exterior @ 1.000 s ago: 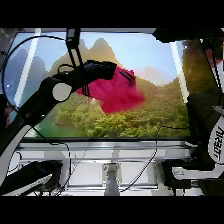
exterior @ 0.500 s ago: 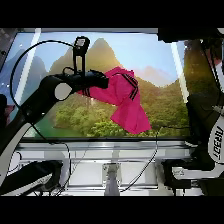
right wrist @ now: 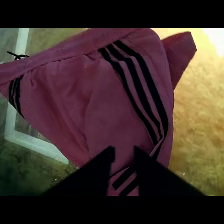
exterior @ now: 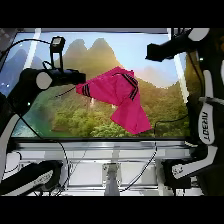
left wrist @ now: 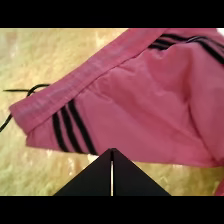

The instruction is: Fold the clothes and pants, and hang the long-sleeved shirts on hangers.

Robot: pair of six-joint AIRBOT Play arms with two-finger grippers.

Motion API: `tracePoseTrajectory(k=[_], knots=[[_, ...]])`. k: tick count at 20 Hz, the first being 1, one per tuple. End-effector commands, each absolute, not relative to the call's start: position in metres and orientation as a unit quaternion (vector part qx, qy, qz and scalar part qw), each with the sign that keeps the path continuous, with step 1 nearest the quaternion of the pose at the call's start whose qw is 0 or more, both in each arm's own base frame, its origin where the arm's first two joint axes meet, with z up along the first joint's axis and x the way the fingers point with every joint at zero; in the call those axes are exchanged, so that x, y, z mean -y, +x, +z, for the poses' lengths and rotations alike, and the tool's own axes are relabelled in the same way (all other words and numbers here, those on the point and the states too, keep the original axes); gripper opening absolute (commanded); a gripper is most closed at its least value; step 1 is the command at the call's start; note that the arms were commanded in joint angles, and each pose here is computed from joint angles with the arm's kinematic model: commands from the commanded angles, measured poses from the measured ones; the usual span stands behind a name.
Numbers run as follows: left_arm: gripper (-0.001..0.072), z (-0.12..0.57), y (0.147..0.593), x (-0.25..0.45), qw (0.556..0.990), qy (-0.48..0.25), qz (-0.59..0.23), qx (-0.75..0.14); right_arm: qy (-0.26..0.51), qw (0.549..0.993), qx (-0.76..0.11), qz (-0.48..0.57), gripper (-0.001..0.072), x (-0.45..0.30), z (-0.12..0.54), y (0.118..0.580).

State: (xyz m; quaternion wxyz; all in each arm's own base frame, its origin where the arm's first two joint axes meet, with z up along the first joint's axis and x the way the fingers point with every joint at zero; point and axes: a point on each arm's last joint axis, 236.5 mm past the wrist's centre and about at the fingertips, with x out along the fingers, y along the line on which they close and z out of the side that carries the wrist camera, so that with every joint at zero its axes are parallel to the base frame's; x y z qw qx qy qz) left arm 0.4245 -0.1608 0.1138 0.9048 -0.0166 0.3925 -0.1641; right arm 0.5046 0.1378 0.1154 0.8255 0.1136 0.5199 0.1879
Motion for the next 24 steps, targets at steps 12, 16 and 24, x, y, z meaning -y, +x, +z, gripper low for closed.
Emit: tracePoseTrajectory(k=[12,16,24], knots=[[0.0010,0.105,0.412,0.168,0.891,0.022,-0.188,-0.412,0.130,0.756,-0.625,0.143,0.0387,-0.138,-0.034,0.523],[0.0010,0.104,0.417,0.156,0.896,0.033,-0.172,-0.409,0.112,0.751,-0.629,0.167,0.0387,-0.157,-0.041,0.518],[0.0010,0.107,0.443,0.063,0.909,-0.077,-0.046,-0.407,0.092,0.736,-0.645,0.184,0.0383,-0.162,-0.050,0.507]])
